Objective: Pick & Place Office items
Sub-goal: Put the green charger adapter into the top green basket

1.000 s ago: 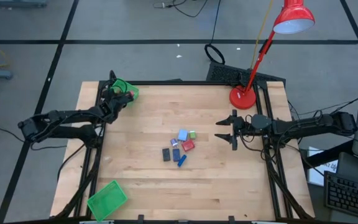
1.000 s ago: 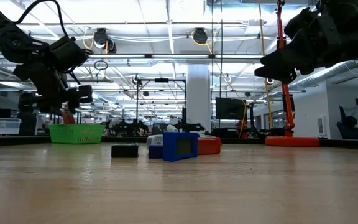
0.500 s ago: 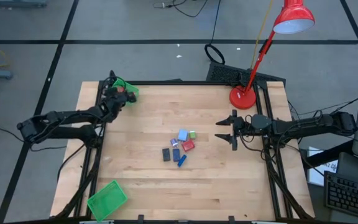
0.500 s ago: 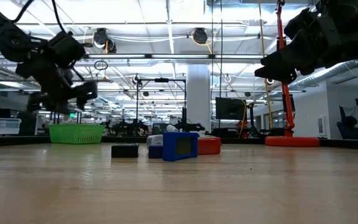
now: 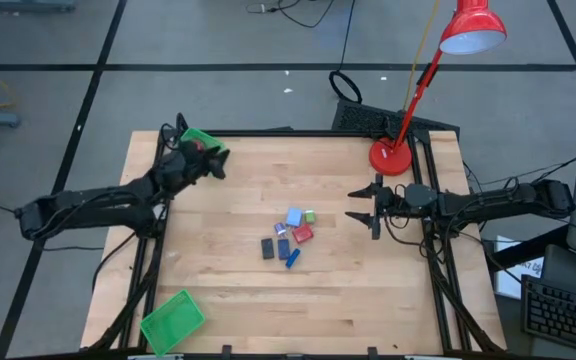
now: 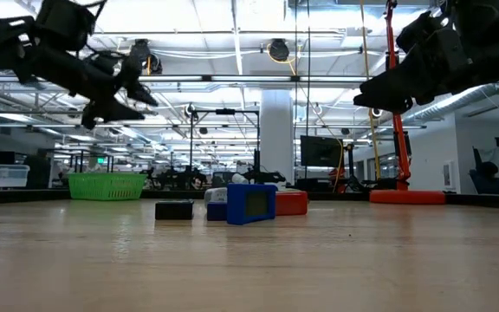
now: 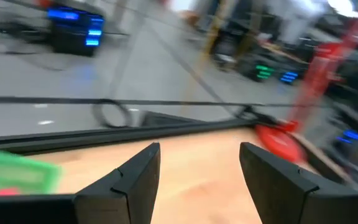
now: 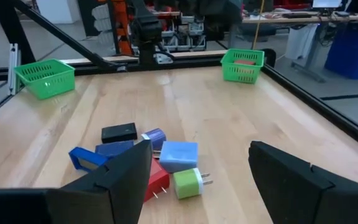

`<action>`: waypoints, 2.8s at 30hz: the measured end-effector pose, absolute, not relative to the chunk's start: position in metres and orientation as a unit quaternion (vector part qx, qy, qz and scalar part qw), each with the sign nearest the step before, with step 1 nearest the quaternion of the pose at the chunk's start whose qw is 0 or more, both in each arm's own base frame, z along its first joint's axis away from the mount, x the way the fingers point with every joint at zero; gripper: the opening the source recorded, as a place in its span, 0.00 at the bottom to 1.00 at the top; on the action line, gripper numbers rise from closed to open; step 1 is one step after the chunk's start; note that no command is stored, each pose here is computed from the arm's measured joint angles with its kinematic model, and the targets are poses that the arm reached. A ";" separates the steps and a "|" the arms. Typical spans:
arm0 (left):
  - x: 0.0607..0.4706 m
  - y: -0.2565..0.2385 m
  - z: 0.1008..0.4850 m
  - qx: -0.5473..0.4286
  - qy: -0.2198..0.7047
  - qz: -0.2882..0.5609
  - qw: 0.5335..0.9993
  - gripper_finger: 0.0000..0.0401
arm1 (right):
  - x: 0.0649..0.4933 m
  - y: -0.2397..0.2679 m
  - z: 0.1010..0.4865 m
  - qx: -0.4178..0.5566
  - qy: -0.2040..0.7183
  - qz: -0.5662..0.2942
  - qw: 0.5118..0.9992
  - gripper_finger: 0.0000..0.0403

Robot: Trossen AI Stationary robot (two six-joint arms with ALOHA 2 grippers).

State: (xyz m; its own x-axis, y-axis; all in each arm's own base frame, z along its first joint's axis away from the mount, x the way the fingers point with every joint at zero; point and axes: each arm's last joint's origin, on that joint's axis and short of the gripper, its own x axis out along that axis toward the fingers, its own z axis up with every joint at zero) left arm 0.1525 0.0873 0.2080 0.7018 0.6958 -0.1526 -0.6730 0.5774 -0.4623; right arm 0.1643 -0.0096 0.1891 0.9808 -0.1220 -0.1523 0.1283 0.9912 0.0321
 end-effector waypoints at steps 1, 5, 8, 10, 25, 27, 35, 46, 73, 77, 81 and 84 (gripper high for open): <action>0.154 0.084 0.210 -0.246 -0.025 0.365 0.898 0.56 | 0.164 -0.010 0.189 0.022 0.075 -0.063 0.995 0.64; 0.164 0.067 0.218 -0.212 -0.032 0.278 0.936 0.56 | 0.164 -0.010 0.189 0.042 0.074 -0.064 0.994 0.64; 0.169 0.053 0.225 -0.175 -0.046 0.216 0.959 0.56 | 0.165 -0.010 0.189 0.046 0.074 -0.064 0.994 0.64; 0.172 0.043 0.229 -0.148 -0.055 0.177 0.971 0.56 | 0.166 -0.010 0.188 0.047 0.075 -0.065 0.994 0.64; 0.176 0.021 0.233 -0.109 -0.062 0.096 0.987 0.56 | 0.203 -0.008 0.146 0.016 0.127 -0.054 0.990 0.64; 0.176 0.020 0.232 -0.109 -0.054 0.094 0.988 0.56 | 0.208 -0.009 0.139 0.013 0.146 -0.054 0.988 0.64; 0.179 0.013 0.229 -0.089 -0.039 0.077 0.992 0.56 | 0.242 -0.011 0.129 0.019 0.197 -0.010 0.980 0.67; 0.179 0.013 0.228 -0.089 -0.035 0.078 0.992 0.56 | 0.280 -0.039 0.114 -0.036 0.269 -0.007 0.963 0.78; 0.179 0.013 0.228 -0.093 -0.035 0.078 0.992 0.56 | 0.285 -0.040 0.102 -0.013 0.272 0.019 0.962 0.57; 0.179 0.013 0.228 -0.093 -0.035 0.078 0.992 0.56 | 0.285 -0.040 0.102 -0.013 0.272 0.019 0.962 0.55; 0.179 0.013 0.228 -0.093 -0.035 0.078 0.992 0.56 | 0.285 -0.040 0.102 -0.013 0.272 0.019 0.962 0.52; 0.179 0.013 0.228 -0.093 -0.035 0.078 0.992 0.56 | 0.285 -0.040 0.102 -0.013 0.272 0.019 0.962 0.50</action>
